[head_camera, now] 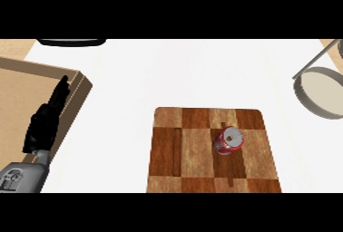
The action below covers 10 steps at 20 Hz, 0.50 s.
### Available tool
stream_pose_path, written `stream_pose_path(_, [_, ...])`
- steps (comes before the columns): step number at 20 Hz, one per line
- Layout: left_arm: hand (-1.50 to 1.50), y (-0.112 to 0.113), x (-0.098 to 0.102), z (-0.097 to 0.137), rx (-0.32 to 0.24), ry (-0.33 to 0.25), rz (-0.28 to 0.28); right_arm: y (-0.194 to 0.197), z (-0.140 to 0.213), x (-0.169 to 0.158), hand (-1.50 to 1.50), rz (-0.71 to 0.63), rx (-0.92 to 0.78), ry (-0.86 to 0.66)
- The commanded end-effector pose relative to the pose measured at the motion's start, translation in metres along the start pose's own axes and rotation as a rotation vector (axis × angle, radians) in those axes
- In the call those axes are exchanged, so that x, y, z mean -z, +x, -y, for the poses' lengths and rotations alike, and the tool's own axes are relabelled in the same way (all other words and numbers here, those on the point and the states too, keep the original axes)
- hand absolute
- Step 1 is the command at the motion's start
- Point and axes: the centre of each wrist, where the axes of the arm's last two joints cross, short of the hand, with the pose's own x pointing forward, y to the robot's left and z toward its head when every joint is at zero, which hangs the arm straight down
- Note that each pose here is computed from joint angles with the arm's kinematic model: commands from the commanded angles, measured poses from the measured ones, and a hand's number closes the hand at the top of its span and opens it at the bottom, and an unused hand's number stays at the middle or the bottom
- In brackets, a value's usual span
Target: Pick the eggplant from the cutting board and place it in the tiered basket
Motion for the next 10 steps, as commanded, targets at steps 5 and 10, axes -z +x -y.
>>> stream_pose_path(5, [0.0,-0.01,-0.012,0.012,-0.001,0.001,-0.005,-0.013,-0.036,-0.002,1.5,-0.176,0.263,0.215])
stream_pose_path(10, [0.0,0.013,-0.007,0.015,-0.002,-0.008,0.009,-0.057,-0.061,-0.009,-1.5,-0.153,0.249,0.217])
